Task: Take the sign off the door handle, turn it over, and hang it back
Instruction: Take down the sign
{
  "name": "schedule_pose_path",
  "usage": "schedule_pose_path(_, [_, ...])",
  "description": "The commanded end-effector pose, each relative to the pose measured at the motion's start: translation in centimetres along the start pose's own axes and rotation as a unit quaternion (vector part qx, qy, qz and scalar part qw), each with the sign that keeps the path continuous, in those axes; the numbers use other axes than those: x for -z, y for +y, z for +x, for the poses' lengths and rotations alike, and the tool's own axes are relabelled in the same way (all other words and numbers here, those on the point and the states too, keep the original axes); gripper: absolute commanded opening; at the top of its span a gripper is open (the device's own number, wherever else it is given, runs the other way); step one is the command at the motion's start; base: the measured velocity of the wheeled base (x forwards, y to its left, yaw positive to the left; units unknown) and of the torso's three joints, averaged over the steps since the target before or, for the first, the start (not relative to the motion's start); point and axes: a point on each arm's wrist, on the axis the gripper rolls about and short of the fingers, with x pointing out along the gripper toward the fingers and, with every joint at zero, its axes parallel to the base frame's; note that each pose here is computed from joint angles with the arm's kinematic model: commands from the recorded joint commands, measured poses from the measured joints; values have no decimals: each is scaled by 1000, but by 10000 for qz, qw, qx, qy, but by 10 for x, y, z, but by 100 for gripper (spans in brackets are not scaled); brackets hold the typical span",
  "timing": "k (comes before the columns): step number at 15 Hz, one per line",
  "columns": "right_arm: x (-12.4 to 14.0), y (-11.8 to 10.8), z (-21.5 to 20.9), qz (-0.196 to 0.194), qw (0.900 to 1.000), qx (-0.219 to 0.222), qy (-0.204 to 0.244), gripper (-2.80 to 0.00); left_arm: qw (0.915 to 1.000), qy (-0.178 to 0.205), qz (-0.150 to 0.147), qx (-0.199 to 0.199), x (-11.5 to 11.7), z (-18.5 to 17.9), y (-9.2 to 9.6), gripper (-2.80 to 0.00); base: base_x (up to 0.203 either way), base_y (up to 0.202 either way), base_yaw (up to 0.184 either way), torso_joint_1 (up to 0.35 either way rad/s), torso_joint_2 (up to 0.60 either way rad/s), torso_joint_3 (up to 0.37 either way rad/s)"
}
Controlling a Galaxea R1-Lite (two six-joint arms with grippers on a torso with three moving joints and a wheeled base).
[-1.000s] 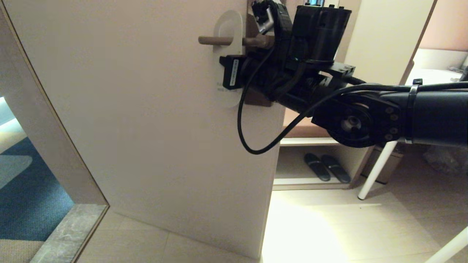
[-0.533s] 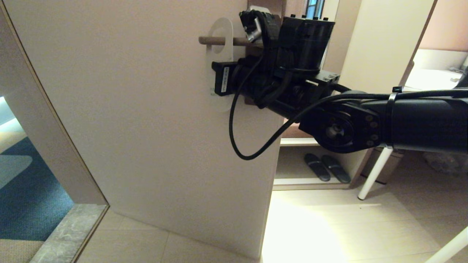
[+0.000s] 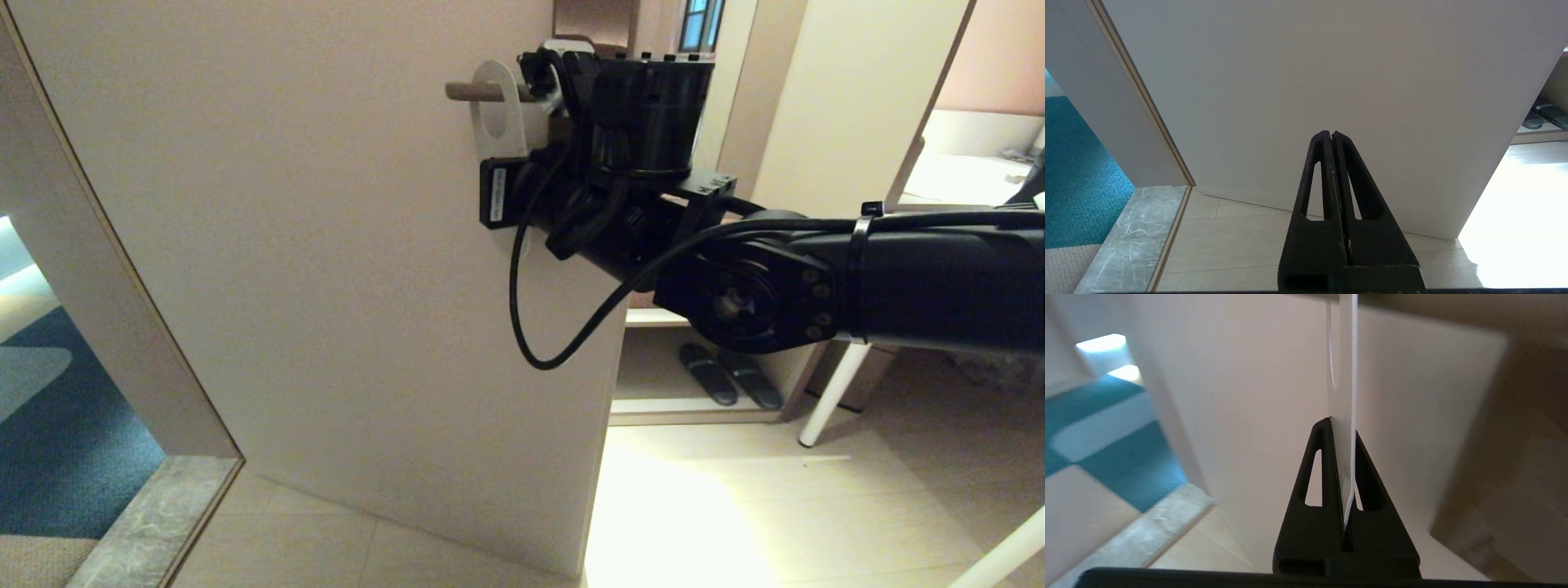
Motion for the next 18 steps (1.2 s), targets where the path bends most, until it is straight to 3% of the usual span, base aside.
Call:
schedule_pose_path(1, [1, 0, -1, -21, 9997, 212, 88, -280, 10000, 7, 3, 1, 0, 0, 0, -280, 0, 0, 0, 0, 0, 0])
schedule_pose_path(11, [0, 10, 20, 34, 9996, 189, -204, -280, 10000, 6, 0, -2, 0, 0, 0, -280, 0, 0, 0, 0, 0, 0])
schedule_pose_path(18, [17, 18, 38, 41, 9993, 142, -336, -280, 10000, 14, -1, 1, 0, 0, 0, -280, 0, 0, 0, 0, 0, 0])
